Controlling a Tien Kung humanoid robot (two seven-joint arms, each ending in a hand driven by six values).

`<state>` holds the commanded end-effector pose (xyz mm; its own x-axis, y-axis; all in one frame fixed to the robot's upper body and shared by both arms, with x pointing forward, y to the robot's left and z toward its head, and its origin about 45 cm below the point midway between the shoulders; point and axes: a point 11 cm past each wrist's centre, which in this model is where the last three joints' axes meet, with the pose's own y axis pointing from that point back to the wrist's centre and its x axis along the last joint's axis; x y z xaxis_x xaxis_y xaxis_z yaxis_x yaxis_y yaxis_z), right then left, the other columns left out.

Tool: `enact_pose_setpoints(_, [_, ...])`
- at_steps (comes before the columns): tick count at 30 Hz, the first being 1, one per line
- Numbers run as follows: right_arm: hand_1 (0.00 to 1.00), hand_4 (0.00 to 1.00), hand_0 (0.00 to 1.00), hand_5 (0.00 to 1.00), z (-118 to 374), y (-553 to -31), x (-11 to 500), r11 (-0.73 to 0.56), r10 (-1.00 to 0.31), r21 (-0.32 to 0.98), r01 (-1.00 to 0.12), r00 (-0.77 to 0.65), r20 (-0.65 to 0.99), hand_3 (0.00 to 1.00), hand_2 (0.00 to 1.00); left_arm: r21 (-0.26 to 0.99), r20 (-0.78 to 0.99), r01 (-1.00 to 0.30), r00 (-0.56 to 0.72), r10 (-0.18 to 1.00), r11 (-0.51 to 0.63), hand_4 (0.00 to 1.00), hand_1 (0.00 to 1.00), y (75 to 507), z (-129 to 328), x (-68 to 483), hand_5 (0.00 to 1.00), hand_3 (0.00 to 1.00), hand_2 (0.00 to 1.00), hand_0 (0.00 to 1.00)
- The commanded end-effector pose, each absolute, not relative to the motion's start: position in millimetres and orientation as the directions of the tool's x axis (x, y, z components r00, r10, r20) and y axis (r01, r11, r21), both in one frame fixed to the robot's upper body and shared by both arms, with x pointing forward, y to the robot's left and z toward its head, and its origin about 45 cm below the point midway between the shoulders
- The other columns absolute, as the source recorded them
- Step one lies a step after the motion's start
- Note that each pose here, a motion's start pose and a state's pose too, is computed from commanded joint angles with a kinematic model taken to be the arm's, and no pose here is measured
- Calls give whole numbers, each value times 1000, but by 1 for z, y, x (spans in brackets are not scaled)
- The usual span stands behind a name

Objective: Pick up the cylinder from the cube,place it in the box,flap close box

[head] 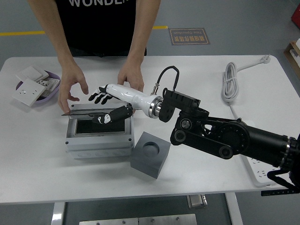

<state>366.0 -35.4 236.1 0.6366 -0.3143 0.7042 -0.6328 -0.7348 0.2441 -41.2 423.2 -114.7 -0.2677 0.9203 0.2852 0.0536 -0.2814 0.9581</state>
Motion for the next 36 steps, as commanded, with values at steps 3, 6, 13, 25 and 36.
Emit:
enact_pose_setpoints(3, [675,803,746,336,231,-35,358,-740,-305,257,-621,650,696,739,702,958,285,55,-270,920,-281,2,852,423,-115,-42,2,951,854,923])
enact_pose_setpoints(6, [675,803,746,336,222,-35,350,-744,-289,282,-606,671,683,739,702,958,286,54,-273,919,-282,2,852,423,-115,-43,2,951,854,923])
enact_pose_setpoints(13, [676,605,739,399,205,-34,337,-745,-260,326,-582,703,662,706,709,957,287,48,-280,916,-285,2,852,425,-114,-41,2,951,854,923])
enact_pose_setpoints(25, [681,476,740,455,240,-64,366,-695,-374,224,-683,610,699,703,712,958,285,48,-282,916,-283,2,852,423,-115,-41,2,951,854,923])
enact_pose_setpoints(36, [683,514,738,438,247,-129,389,-570,-533,158,-806,509,676,704,713,960,277,47,-278,920,-275,2,852,419,-116,-39,2,951,854,923])
